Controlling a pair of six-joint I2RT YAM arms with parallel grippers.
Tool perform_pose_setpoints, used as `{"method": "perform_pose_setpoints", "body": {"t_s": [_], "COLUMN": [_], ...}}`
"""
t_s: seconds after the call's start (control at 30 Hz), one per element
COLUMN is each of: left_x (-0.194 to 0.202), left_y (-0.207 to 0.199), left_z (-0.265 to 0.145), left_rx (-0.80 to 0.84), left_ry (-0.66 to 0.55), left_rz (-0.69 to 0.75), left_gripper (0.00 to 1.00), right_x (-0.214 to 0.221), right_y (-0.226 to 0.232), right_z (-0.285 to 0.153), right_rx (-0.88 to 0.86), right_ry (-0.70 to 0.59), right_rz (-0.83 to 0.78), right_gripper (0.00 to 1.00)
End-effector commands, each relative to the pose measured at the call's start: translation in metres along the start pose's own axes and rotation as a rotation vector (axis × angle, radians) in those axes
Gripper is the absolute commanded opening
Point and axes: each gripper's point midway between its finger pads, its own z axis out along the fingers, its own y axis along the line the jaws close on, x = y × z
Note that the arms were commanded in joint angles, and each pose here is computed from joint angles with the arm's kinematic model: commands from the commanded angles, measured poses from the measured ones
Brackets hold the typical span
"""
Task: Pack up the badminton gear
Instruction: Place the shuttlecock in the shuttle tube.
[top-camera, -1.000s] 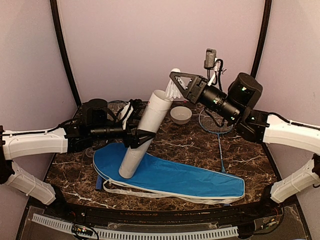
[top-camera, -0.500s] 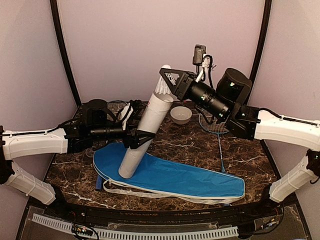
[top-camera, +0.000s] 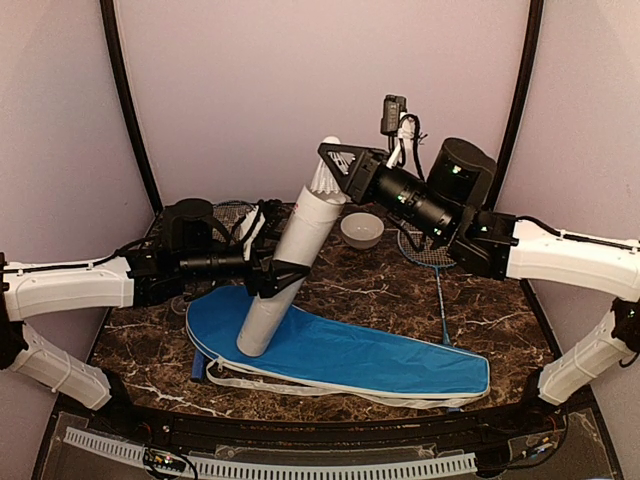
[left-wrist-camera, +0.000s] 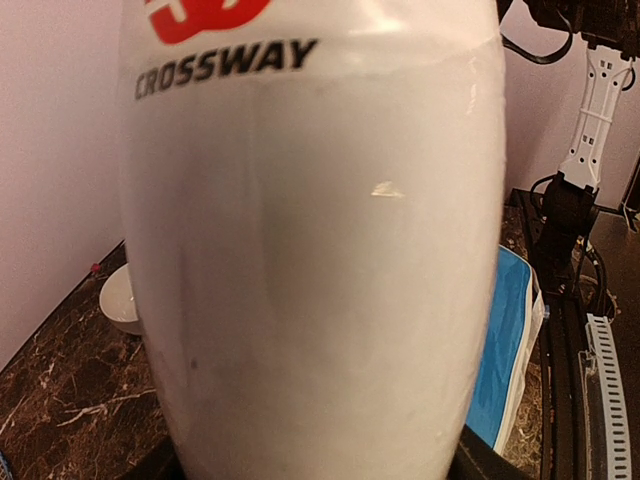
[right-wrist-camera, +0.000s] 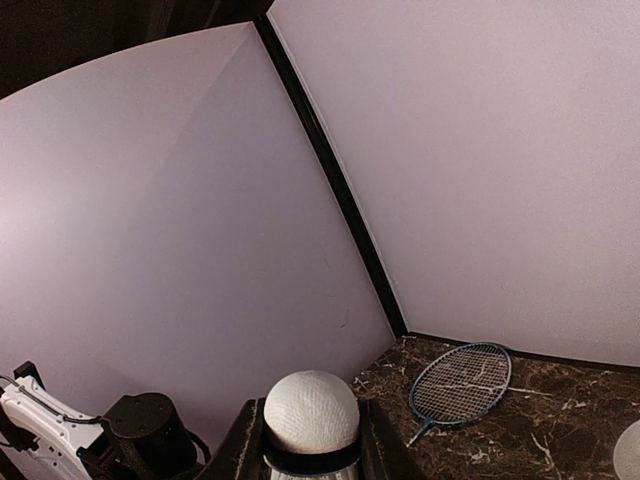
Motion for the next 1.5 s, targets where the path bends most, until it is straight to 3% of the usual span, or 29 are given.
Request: {"method": "perform_pose_setpoints", "body": {"t_s": [0.0, 0.5, 0.87, 1.1, 1.47], "left_x": [-0.022, -0.023, -0.025, -0.024, -0.015], "left_y": [-0.003, -0.003, -0.002, -0.002, -0.015], "left_z": [-0.01, -0.01, -0.012, -0.011, -0.008], "left_rx": [-0.003, -0.004, -0.01, -0.01, 0.032], "left_ry": [-0.075, -0.074, -0.081, -0.079, -0.05], "left_rz": [0.038, 0.041, 0.043, 0.041, 0.106], "left_gripper": [0.68, 0.68, 0.68, 0.68, 0.68], "right_x": [0.004, 0.014, 0.037, 0.052, 0.043], "right_y": [0.0, 0.002, 0.004, -0.006, -0.003], "right_z": [0.01, 0.024, 0.003, -0.002, -0.007], "right_rx": [0.002, -0.025, -0.046, -0.006, 0.008], "right_ry": [-0.009, -0.017, 0.029, 0.065, 0.097], "right_rz": [-0.005, -0.001, 0.029, 0.028, -0.011], "right_gripper": [0.17, 0.16, 0.2, 0.29, 0.59]}}
